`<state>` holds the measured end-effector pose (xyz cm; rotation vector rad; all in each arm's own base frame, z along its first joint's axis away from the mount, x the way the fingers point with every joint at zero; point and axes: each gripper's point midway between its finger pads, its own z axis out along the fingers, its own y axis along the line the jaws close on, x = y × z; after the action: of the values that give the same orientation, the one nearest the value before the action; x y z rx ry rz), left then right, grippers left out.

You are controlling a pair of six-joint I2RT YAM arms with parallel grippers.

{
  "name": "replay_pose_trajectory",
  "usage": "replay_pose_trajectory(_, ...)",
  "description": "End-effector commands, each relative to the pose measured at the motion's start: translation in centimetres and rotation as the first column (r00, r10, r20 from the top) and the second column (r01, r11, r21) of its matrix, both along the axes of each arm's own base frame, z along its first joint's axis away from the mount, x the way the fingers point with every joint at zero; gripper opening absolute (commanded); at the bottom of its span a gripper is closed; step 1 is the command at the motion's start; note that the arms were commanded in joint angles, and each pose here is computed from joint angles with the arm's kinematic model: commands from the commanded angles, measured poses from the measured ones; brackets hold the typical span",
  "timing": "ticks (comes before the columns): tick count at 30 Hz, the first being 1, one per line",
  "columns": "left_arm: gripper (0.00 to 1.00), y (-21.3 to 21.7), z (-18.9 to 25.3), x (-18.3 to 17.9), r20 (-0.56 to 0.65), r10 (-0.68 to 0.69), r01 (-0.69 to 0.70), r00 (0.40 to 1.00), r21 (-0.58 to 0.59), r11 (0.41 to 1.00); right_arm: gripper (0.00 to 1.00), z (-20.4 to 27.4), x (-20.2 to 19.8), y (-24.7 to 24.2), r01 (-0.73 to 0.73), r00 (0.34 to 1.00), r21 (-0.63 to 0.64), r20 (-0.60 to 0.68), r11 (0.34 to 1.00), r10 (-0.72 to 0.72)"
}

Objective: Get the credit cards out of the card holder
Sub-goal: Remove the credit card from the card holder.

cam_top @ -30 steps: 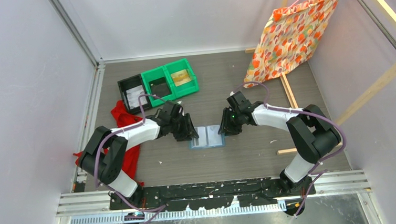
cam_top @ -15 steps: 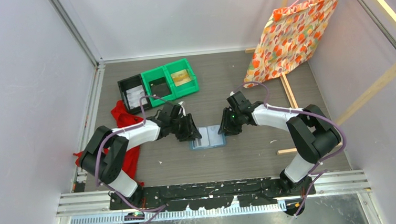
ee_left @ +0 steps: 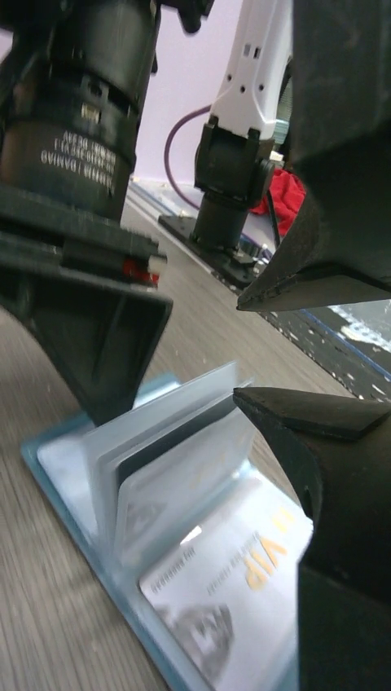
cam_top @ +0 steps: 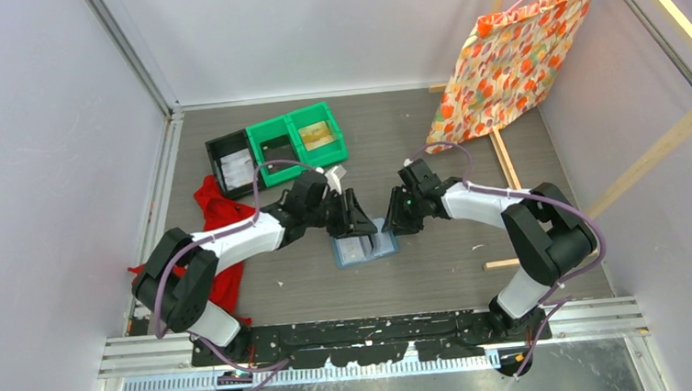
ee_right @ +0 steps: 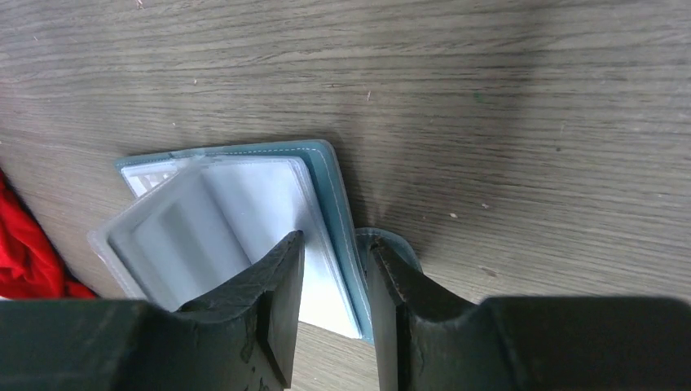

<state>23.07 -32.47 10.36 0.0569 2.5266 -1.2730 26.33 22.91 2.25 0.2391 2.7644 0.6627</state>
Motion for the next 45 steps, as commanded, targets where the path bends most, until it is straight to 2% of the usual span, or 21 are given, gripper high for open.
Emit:
replay_pose_trajectory(1,0.41,-3.0,3.4,0.7,0.064,-0.051,0.058,0.997,-0.12,0.991,0.4,-0.8,-0.6,-0.8,0.003,1.0,-0.038,-0.001,0.999,-0.003)
replay_pose_trajectory(11,0.41,-4.0,2.1,1.3,0.043,-0.066,0.071,0.997,-0.115,0.991,0.4,0.1,-0.9,-1.8,0.02,1.0,-0.051,0.016,0.998,-0.019)
replay_pose_trajectory(17,0.41,-2.5,2.0,1.4,0.051,-0.015,0.018,0.999,-0.056,0.998,0.47,0.8,-0.7,-3.8,0.053,0.998,-0.104,0.04,0.993,-0.049)
replay_pose_trajectory(24,0.4,0.0,-0.1,1.3,-0.004,0.059,-0.059,0.998,0.027,0.998,0.54,3.8,-0.1,-6.9,0.109,0.989,-0.16,0.119,0.981,-0.09)
replay_pose_trajectory(31,0.36,1.0,-2.3,1.4,-0.07,0.136,-0.128,0.988,0.105,0.986,0.52,5.3,-0.2,-0.8,0.008,0.995,0.102,0.093,0.995,-0.018)
replay_pose_trajectory(35,0.36,1.7,-2.4,2.1,-0.045,0.201,-0.194,0.979,0.115,0.974,0.49,5.6,-0.3,1.6,-0.028,0.997,0.202,0.07,0.979,0.014)
replay_pose_trajectory(42,0.34,2.5,-2.7,2.5,0.01,0.242,-0.242,0.97,0.104,0.965,0.43,5.2,-0.2,2.9,-0.051,0.998,0.239,0.042,0.97,0.042)
replay_pose_trajectory(45,0.34,2.4,-3.1,2.2,0.004,0.199,-0.198,0.98,0.134,0.971,0.43,5.5,-0.1,2.8,-0.047,0.998,0.236,0.051,0.971,0.036)
